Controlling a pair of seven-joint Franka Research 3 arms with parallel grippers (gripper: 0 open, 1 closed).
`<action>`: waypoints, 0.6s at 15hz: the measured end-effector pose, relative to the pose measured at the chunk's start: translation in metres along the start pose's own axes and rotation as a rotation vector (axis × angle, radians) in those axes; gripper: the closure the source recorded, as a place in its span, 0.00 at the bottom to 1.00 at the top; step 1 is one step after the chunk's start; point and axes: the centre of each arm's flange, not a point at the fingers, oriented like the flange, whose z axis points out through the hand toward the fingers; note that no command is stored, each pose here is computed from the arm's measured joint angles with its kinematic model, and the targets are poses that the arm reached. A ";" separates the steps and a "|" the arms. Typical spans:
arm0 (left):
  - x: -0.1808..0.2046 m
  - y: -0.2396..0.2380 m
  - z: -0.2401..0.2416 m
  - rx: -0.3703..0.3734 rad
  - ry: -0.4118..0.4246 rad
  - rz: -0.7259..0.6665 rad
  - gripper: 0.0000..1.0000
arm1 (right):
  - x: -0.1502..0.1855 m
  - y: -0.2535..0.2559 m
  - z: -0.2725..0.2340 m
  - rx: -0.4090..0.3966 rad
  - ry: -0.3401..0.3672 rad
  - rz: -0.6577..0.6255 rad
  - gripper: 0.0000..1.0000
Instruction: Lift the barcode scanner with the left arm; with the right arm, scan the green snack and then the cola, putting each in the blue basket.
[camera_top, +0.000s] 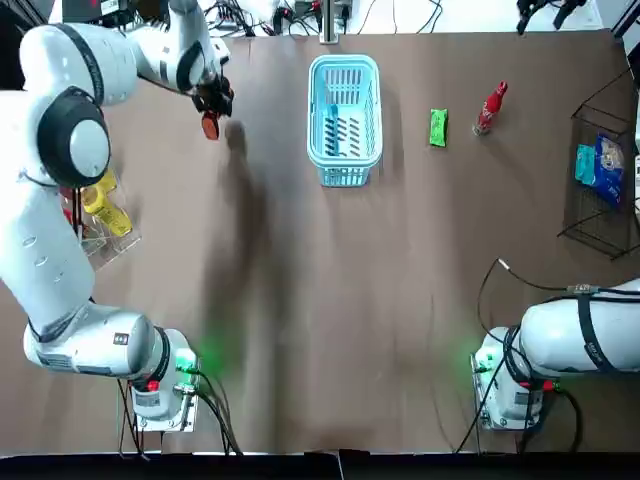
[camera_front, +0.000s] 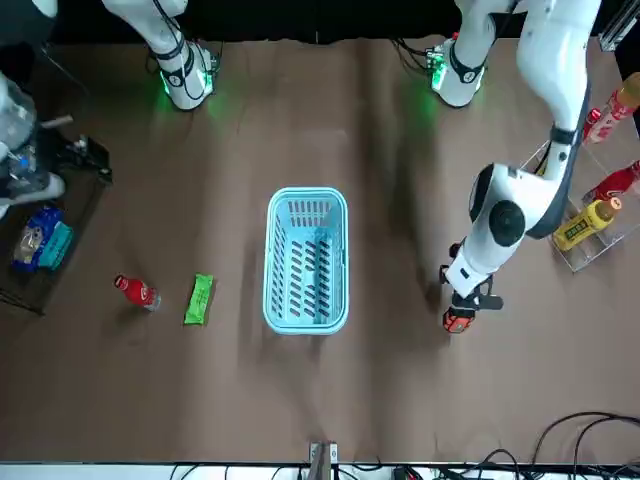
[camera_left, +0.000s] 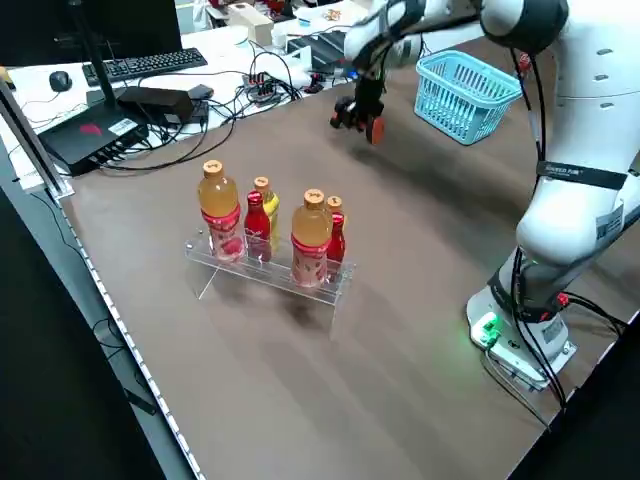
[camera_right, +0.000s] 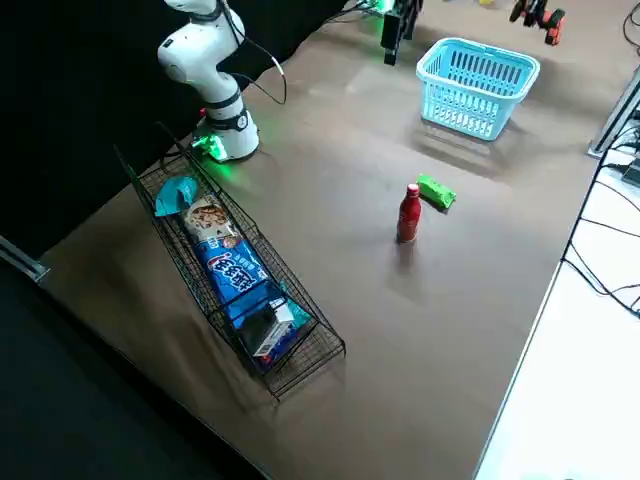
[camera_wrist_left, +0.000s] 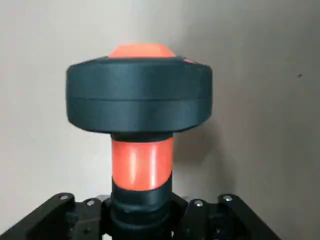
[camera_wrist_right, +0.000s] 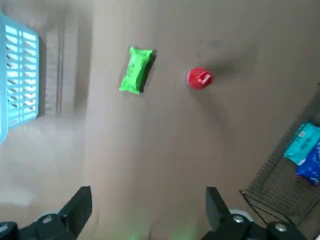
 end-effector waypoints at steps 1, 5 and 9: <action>0.002 0.002 -0.022 0.006 -0.001 -0.015 0.93 | 0.006 -0.006 0.012 0.002 -0.024 -0.012 0.00; -0.009 0.027 -0.107 -0.092 -0.024 -0.106 0.93 | 0.031 -0.019 0.059 0.013 -0.105 -0.040 0.00; -0.033 0.064 -0.192 -0.325 -0.152 -0.231 0.93 | 0.046 -0.027 0.082 0.016 -0.113 -0.056 0.00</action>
